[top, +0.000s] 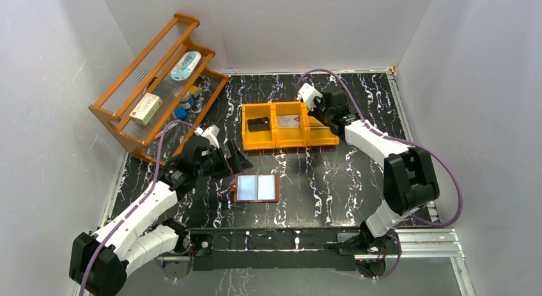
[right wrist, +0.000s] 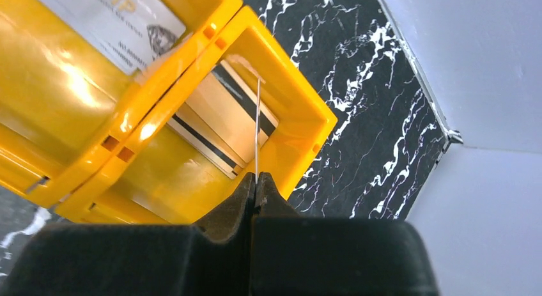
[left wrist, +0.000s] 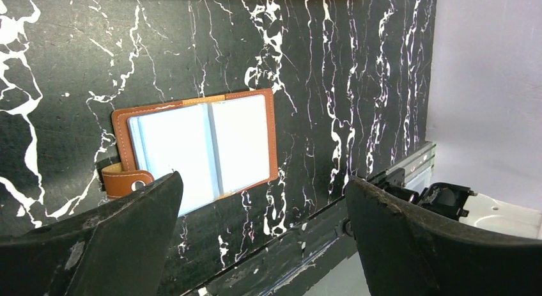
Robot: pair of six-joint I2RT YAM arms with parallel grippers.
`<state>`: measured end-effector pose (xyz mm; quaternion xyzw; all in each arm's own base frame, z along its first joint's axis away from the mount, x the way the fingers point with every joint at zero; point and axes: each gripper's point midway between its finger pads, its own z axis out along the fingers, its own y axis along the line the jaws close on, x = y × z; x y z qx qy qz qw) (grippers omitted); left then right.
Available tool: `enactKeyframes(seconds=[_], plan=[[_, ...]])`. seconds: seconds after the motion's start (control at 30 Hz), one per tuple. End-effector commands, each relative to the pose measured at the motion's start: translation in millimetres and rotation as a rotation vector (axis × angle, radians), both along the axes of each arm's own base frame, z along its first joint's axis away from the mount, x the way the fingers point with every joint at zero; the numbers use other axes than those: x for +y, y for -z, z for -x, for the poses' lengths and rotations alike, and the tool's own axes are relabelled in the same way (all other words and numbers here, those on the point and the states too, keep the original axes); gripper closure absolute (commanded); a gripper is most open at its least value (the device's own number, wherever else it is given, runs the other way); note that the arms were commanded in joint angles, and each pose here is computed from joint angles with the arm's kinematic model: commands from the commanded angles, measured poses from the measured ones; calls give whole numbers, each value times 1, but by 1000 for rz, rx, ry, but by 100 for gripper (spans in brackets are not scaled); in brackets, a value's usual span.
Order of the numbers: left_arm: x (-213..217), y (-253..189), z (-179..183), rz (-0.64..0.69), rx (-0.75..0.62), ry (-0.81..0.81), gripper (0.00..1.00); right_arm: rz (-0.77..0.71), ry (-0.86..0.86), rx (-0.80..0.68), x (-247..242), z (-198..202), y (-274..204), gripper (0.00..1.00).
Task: Take the credit cards out of the card holder
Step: Place the credit card in the storage box.
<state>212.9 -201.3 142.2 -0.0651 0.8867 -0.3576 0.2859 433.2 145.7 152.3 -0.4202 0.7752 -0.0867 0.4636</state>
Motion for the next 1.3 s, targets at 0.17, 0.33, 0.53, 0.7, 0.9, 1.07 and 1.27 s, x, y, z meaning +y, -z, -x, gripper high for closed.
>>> enactKeyframes(seconds=[0.17,0.33,0.53,0.7,0.9,1.07,1.27], plan=[[7,-17,-3,-17,-51,-18,2,176,-207,-98,8,-32,-6,100],[8,-16,-4,-32,-47,-17,2,235,-217,-100,7,-44,10,100],[9,-16,-5,-56,-54,-9,2,309,-222,-87,0,-59,33,100],[12,-14,-5,-74,-44,-17,2,325,-247,-89,0,-71,39,99],[17,-11,-3,-78,-41,-44,2,319,-304,-27,9,-69,54,93],[18,-9,-2,-86,-35,-42,2,316,-319,6,8,-60,66,89],[16,-6,-2,-92,-27,-30,2,317,-327,36,5,-51,66,72]])
